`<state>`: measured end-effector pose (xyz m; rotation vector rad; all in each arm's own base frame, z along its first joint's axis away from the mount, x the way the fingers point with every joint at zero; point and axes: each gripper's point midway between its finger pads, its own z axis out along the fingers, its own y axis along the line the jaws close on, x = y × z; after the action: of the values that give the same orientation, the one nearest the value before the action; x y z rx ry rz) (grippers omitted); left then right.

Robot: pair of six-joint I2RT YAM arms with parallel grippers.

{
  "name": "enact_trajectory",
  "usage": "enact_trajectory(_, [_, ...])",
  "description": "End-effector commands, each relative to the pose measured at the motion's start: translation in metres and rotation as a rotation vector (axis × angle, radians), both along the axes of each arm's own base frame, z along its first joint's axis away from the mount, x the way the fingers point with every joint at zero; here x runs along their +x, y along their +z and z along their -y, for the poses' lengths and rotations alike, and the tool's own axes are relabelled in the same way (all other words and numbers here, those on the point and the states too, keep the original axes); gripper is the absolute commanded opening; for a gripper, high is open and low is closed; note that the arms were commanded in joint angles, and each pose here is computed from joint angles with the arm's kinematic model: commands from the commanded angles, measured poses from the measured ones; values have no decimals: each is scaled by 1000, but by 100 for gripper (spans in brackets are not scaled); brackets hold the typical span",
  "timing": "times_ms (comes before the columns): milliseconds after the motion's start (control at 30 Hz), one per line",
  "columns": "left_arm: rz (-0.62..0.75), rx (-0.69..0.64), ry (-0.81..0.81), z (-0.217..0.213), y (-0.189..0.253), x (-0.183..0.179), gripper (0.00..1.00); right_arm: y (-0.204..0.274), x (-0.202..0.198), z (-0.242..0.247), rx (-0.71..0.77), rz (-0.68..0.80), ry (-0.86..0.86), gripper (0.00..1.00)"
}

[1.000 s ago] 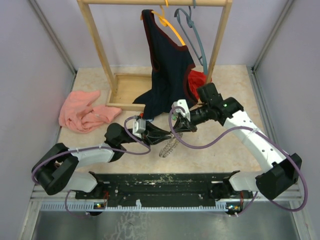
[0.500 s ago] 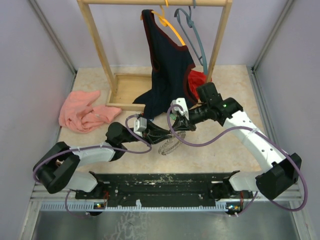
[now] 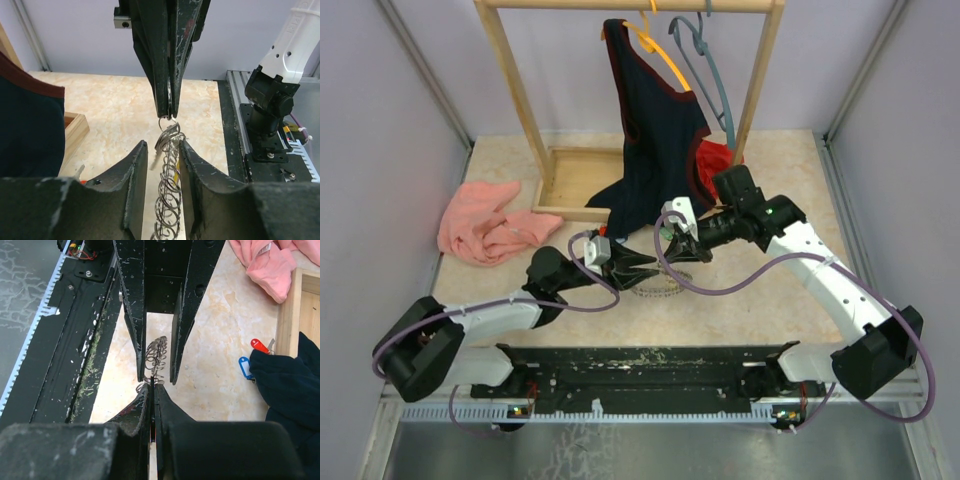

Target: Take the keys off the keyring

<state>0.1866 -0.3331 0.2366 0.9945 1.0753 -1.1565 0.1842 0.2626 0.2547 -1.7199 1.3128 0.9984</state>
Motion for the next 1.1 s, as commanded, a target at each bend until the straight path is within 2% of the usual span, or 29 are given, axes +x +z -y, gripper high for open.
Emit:
enact_trajectory(0, [-5,21,57,-8,-6,5,38,23,-10,-7,72,51,58,0])
enact_trajectory(433, [19,16,38,-15,0,0,29,19,-15,-6,74,51,86,0])
enact_trajectory(567, [19,27,74,-22,0,8,28,16,-19,-4,71,60,110,0])
enact_trajectory(700, [103,33,83,-29,2,7,28,10,-23,-2,66,77,144,0])
enact_trajectory(833, [174,52,66,-31,-3,2,29,7,-30,0,79,104,202,0])
enact_trajectory(1067, [267,59,-88,-18,-18,-15,38,-7,-45,5,93,224,384,0])
